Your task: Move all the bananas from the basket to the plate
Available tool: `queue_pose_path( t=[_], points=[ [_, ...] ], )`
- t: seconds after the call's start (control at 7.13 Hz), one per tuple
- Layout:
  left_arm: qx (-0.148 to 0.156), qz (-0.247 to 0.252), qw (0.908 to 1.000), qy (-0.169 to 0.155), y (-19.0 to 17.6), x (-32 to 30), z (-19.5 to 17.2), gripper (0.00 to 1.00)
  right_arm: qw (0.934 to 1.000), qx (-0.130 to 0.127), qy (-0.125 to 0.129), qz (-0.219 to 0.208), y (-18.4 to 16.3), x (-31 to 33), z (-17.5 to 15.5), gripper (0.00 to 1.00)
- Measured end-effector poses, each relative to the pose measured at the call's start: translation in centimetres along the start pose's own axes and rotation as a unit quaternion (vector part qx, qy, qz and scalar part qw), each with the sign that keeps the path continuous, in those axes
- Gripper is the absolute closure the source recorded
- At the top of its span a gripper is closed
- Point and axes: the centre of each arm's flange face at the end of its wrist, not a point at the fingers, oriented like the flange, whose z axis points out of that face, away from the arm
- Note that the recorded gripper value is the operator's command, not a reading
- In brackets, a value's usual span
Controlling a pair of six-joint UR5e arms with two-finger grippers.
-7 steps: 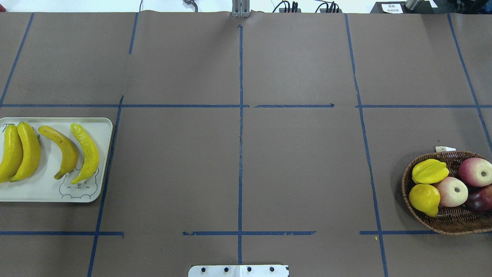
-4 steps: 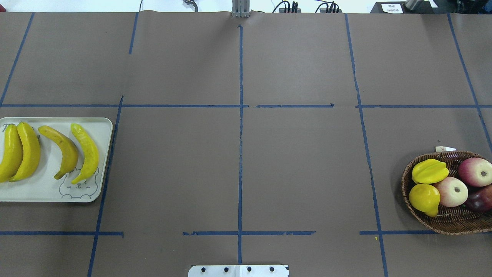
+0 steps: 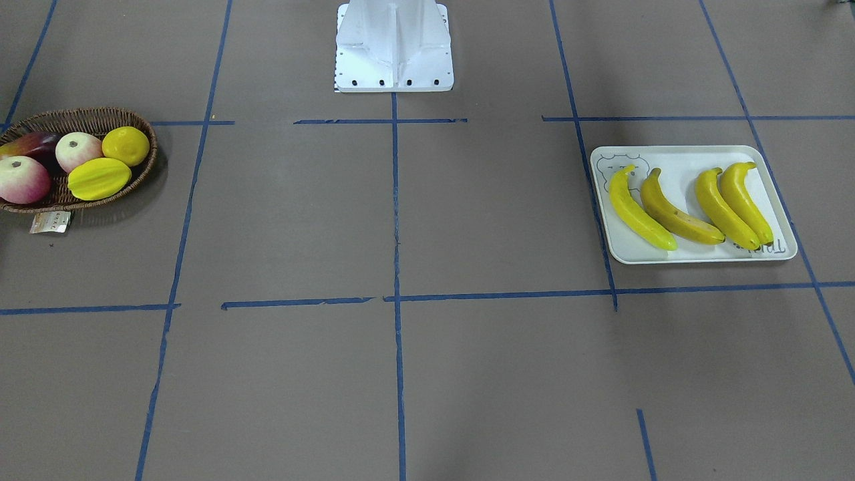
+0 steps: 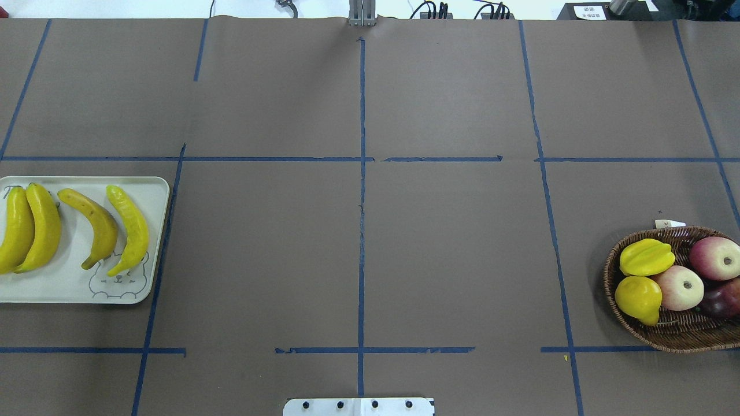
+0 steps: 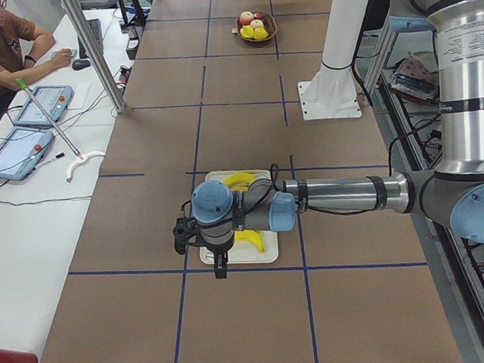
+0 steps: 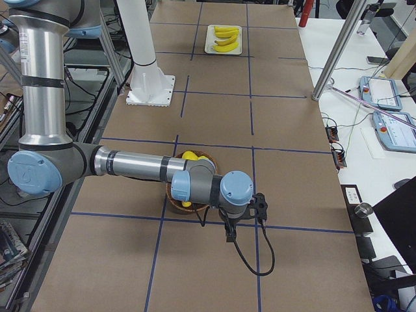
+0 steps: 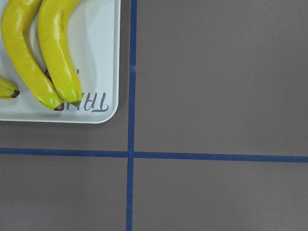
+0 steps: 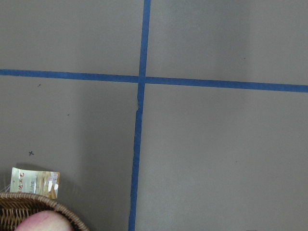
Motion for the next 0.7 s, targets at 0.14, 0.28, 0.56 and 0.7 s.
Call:
queue_pose_path(
  t=[0.14,0.28,0.56,0.7],
  points=[
    [0.000,0.000,1.0000,0.000,0.00,-0.01,0.00,0.00,1.0000,0.001,0.000,-0.001,-0.08,-0.13,-0.13,0.00],
    [0.000,0.000,1.0000,-0.001,0.00,-0.01,0.00,0.00,1.0000,0.003,0.000,-0.002,-0.14,-0.27,-0.26,0.00],
    [0.000,0.000,1.0000,-0.001,0.00,-0.01,0.00,0.00,1.0000,0.004,0.001,-0.003,-0.16,-0.31,-0.38,0.00],
    [0.000,0.000,1.0000,-0.001,0.00,-0.01,0.00,0.00,1.0000,0.005,0.001,-0.004,-0.20,-0.41,-0.53,0.00]
  ],
)
